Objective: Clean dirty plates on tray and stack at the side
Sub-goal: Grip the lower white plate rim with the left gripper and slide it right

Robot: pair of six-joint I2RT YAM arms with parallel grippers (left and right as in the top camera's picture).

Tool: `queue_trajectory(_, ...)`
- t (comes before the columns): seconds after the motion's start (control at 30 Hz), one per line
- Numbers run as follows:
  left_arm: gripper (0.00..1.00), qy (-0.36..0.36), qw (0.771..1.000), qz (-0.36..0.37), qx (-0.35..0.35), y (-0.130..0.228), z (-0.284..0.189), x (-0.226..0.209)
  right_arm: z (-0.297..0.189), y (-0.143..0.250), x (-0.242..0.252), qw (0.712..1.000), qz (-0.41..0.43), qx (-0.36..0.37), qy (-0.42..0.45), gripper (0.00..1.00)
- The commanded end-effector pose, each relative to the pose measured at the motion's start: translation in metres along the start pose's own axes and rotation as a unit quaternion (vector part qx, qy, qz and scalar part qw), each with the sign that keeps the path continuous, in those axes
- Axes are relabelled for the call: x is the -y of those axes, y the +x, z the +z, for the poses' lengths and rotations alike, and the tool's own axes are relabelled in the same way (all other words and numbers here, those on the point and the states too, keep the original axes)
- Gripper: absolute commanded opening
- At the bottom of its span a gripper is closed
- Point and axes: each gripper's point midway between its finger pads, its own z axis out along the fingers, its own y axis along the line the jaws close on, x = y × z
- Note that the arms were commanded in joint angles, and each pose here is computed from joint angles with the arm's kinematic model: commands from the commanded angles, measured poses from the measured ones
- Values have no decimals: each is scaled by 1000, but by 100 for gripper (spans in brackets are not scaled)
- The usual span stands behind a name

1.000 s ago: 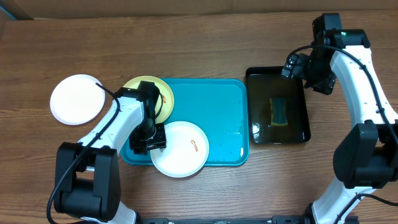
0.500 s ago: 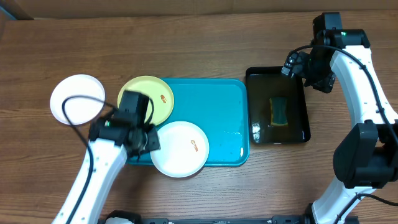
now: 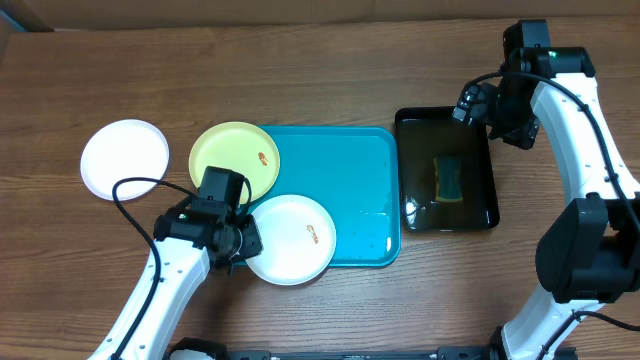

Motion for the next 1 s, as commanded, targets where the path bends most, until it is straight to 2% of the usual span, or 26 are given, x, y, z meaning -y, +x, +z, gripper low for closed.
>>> queue_trajectory(0.0, 38, -4, 1000, 3, -29, 15, 12, -3, -2, -1, 2, 1000, -2, 6, 3, 100)
queue_trajectory(0.27, 29, -15, 999, -2, -48, 24, 39, -9, -2, -1, 2, 1000, -2, 6, 3, 100)
queue_trajectory(0.4, 27, -19, 998, -3, -55, 24, 48, -9, -2, -1, 2, 1000, -1, 6, 3, 100)
queue_trajectory(0.43, 22, -18, 998, -3, -56, 23, 50, -8, -2, -1, 2, 1000, -2, 6, 3, 100)
queue_trajectory(0.5, 4, 0, 999, -3, -54, 21, 52, -1, -2, -1, 2, 1000, -2, 6, 3, 100)
queue_trajectory(0.73, 4, 107, 993, 6, -46, 6, 41, 43, -2, -1, 2, 1000, -2, 6, 3, 100)
queue_trajectory(0.97, 4, 152, 988, -6, 28, -33, 33, 67, -2, -1, 2, 1000, -2, 6, 3, 100)
